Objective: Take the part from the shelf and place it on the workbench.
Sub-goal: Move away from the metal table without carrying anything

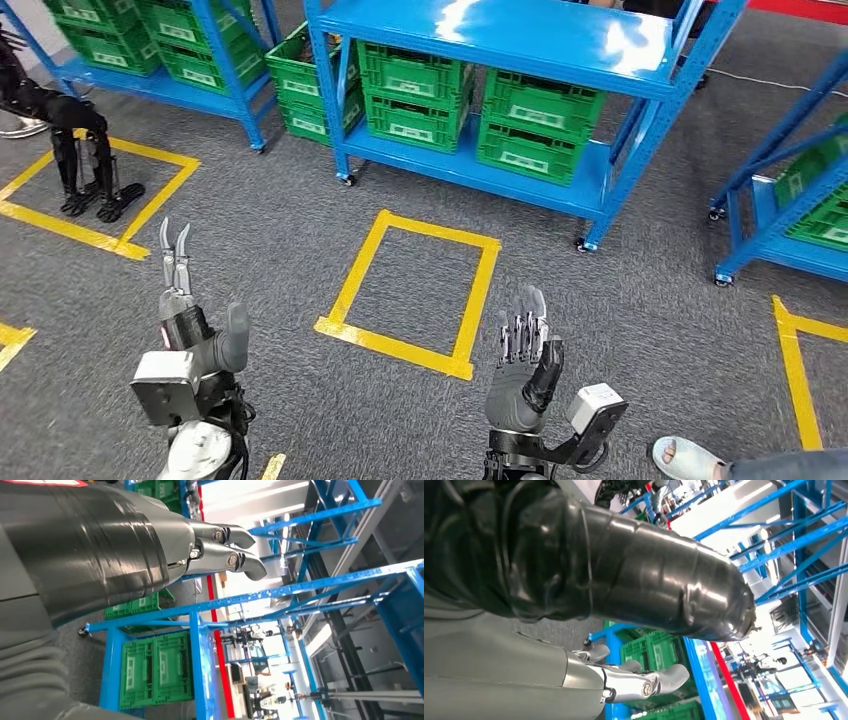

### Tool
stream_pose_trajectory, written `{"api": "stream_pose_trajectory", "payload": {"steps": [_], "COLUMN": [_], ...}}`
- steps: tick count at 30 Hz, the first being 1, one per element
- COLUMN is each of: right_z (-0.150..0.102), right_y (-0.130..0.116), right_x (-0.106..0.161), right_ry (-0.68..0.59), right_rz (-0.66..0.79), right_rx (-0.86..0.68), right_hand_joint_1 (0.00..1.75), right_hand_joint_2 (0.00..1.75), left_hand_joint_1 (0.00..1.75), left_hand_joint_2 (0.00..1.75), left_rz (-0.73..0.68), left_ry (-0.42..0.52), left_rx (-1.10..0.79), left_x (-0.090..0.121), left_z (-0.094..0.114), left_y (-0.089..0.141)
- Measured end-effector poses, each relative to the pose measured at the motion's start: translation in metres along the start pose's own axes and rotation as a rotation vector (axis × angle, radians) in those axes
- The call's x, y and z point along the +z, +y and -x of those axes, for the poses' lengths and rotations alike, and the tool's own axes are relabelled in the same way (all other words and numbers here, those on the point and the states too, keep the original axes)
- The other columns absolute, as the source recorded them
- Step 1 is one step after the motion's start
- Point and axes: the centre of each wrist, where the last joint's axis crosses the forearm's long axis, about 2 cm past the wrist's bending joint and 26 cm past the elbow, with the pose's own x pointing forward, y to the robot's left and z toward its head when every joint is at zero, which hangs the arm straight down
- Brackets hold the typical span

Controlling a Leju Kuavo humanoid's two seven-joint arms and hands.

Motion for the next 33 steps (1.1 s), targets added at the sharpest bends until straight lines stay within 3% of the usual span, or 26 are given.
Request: {"api": "stream_pose_trajectory", "payload": {"steps": [33], "right_z": [-0.0010], "right_y": [0.0017], "right_x": [0.0001], "right_ry": [0.009], "right_rz": [0.006], "right_rx": [0.041], "right_hand_joint_1": [0.00], "right_hand_joint_2": [0.00], "left_hand_joint_1": [0.00], "left_hand_joint_2": [0.00], "left_rz": [-0.017], "left_ry": [-0.014], "left_rx": [0.030], "left_x": [0.0036], "left_z": [-0.0014], "left_y": [0.0031]}}
